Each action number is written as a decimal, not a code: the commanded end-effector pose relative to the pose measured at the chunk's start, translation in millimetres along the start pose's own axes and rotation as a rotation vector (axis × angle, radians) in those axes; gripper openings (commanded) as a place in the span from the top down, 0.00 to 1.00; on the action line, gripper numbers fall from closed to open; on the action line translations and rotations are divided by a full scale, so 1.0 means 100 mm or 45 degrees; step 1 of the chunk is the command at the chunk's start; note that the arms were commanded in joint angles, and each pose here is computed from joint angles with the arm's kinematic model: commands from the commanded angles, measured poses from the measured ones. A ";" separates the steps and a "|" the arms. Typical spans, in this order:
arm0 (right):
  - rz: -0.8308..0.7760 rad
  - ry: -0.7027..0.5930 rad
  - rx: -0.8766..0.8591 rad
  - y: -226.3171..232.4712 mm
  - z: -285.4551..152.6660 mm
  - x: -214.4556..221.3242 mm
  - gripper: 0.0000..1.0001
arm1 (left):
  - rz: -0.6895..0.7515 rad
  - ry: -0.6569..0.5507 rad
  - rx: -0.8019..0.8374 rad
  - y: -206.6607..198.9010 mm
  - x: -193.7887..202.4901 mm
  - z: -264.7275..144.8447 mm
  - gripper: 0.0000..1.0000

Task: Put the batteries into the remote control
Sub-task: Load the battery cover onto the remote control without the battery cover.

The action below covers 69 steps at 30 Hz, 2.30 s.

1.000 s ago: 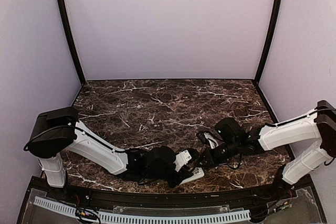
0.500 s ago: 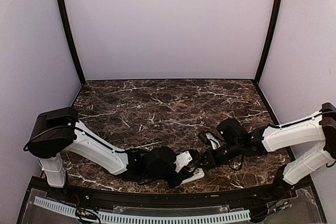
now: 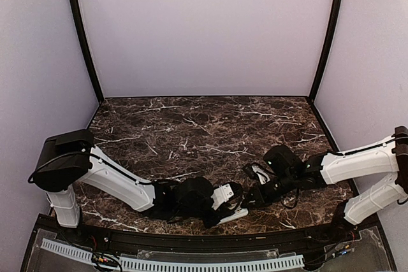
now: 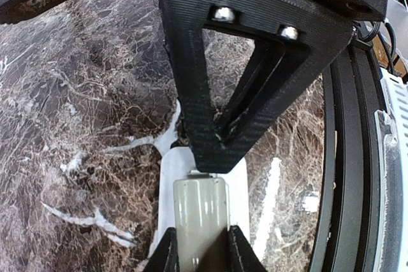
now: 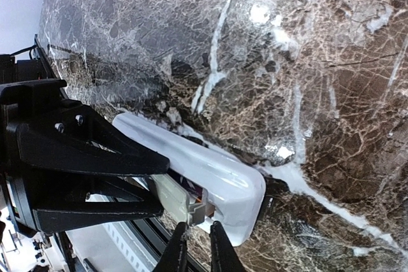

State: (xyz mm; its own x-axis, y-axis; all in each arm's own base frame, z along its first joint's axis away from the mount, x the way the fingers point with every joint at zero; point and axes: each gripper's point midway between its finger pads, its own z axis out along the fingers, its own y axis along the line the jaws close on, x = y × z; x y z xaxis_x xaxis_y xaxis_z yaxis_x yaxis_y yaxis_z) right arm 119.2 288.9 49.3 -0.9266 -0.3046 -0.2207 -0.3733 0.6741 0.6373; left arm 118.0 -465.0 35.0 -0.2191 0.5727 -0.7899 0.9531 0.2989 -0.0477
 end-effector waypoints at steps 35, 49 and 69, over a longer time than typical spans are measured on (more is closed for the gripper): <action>0.017 0.035 -0.091 0.09 0.13 0.04 1.00 | 0.056 0.414 0.141 -0.18 0.95 -0.12 0.89; 0.044 0.073 -0.081 0.03 0.18 0.14 1.00 | 0.072 0.432 0.163 -0.21 0.97 -0.12 0.74; 0.039 0.062 -0.058 0.03 0.22 0.12 1.00 | 0.068 0.455 0.150 -0.19 1.00 -0.11 0.61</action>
State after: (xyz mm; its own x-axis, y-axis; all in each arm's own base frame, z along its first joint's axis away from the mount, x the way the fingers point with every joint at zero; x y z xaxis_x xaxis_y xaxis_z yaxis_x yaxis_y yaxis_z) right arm 116.5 296.9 37.9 -0.9415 -0.2858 -0.1784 -0.3283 0.6591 0.6767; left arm 112.6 -458.9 28.7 -0.1695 0.6244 -0.7625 0.9715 0.2360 -0.0227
